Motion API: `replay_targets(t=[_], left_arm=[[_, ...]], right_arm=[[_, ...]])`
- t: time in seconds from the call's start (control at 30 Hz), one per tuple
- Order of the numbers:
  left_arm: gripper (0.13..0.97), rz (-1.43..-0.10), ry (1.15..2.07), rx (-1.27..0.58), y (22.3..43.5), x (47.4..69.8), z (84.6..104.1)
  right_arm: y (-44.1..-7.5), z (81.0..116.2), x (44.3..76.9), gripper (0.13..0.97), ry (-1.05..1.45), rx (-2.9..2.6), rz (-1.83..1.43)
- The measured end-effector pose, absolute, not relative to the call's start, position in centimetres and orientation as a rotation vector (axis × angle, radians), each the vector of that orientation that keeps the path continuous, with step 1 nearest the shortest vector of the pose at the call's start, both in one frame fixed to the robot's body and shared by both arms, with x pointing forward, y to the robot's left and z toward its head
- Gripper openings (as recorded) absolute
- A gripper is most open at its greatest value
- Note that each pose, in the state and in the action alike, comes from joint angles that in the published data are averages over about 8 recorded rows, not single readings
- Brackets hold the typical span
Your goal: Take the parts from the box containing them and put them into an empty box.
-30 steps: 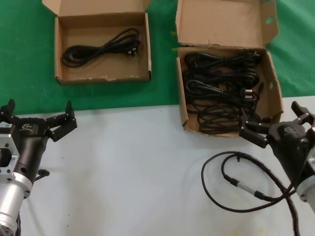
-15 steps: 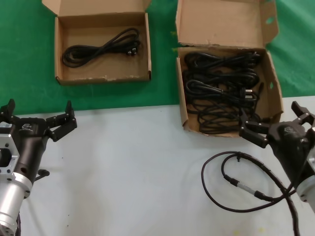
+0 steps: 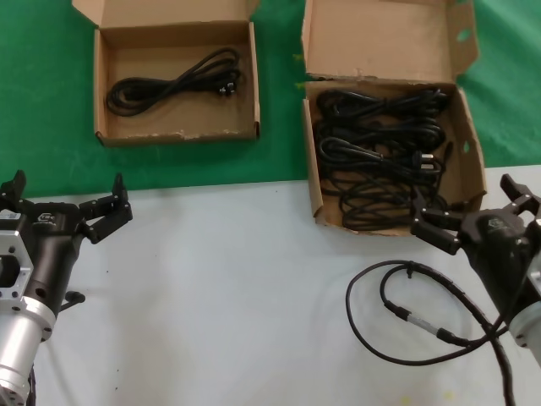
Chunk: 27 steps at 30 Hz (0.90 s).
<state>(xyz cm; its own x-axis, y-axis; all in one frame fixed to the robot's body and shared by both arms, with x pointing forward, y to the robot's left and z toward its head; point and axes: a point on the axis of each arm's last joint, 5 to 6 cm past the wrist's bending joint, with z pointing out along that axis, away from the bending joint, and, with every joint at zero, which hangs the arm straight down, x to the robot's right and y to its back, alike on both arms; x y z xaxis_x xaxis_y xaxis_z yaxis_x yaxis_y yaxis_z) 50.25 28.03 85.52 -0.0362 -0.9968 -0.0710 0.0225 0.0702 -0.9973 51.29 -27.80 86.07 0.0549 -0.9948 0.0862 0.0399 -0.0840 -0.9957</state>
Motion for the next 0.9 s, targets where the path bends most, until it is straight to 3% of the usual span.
replay_targets(t=[0.9], left_arm=[[0.966, -1.194, 1.253, -1.124, 28.03, 50.25, 85.52]], right_arm=[[-27.80, 86.07, 51.29, 0.966, 1.098, -1.270, -1.247]])
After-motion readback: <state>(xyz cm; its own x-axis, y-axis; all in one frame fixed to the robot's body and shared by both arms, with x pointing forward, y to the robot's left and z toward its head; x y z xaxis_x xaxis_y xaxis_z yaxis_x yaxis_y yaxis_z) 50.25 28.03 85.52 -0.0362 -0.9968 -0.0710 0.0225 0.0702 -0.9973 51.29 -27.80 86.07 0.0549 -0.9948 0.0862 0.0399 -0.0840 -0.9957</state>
